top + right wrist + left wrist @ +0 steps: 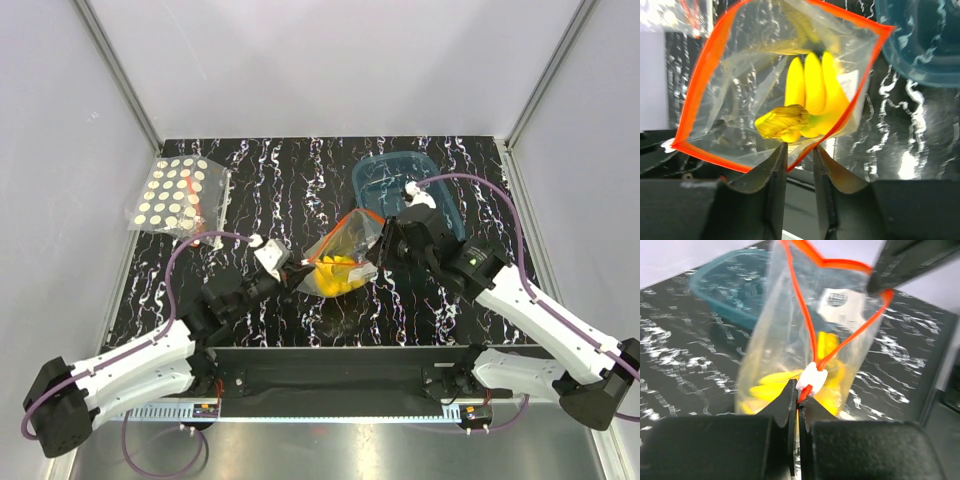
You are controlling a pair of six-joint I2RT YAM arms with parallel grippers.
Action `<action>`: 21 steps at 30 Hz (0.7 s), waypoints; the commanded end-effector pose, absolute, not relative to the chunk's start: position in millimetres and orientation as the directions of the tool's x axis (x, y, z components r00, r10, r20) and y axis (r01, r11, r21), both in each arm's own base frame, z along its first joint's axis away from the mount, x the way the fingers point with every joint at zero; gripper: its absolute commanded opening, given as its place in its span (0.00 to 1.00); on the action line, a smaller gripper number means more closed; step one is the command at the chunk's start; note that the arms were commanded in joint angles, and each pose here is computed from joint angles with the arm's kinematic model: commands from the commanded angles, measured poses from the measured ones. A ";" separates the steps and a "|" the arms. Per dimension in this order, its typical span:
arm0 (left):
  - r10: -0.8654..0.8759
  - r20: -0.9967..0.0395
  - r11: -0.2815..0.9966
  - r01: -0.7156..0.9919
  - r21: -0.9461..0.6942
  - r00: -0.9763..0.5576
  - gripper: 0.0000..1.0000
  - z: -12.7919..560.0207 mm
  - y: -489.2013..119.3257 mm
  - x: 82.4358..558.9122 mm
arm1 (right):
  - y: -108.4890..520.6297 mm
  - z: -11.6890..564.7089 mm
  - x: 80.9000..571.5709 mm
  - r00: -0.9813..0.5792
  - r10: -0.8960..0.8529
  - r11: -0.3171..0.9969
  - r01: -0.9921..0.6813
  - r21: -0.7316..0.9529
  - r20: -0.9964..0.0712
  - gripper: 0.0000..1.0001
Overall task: Place the food in the zip-top bag and seal the zipper
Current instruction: Zip the zipper food storage bag at the center of the board.
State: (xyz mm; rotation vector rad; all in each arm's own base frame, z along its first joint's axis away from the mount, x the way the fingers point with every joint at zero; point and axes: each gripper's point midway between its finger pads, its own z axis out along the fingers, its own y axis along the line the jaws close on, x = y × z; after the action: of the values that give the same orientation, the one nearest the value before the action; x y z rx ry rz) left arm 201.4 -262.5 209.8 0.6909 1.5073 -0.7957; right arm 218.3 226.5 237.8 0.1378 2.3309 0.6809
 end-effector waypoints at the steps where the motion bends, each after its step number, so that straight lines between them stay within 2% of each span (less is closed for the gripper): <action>1: -0.092 -0.992 0.428 0.896 -0.118 -0.086 0.00 221.2 -274.9 177.4 | 226.4 271.3 224.1 -0.683 0.155 0.868 -0.250 0.429 -0.713 0.34; 8: -0.069 -0.984 0.298 0.938 -0.176 -0.162 0.00 206.5 -277.3 172.3 | 238.8 305.6 227.3 -0.535 -0.027 0.807 -0.510 0.297 -0.844 0.40; 10: -0.088 -0.983 0.302 0.936 -0.182 -0.162 0.00 206.1 -273.6 174.2 | 248.5 319.3 224.9 -0.449 -0.082 0.745 -0.621 0.244 -0.890 0.43; 11: -0.090 -0.983 0.308 0.934 -0.179 -0.159 0.00 205.8 -272.5 174.6 | 257.5 322.2 220.0 -0.423 -0.115 0.695 -0.681 0.232 -0.899 0.49; 13: -0.095 -0.984 0.323 0.930 -0.176 -0.153 0.00 206.9 -269.0 175.5 | 281.1 322.3 212.0 -0.358 -0.222 0.560 -0.808 0.182 -0.907 0.53; 17: -0.106 -0.983 0.330 0.927 -0.177 -0.150 0.00 212.9 -267.3 175.9 | 311.3 309.0 213.5 -0.284 -0.374 0.396 -0.910 0.125 -0.883 0.50; 21: -0.076 -0.974 0.331 0.916 -0.226 -0.213 0.00 212.3 -269.6 178.3 | 332.8 310.5 214.5 -0.199 -0.380 0.287 -0.954 0.089 -0.903 0.50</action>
State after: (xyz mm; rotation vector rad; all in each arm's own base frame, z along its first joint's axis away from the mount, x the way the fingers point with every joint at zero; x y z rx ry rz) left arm 178.0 -264.1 182.8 0.8050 1.5469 -1.0791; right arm 227.5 313.9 296.3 -1.0164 1.9262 0.8117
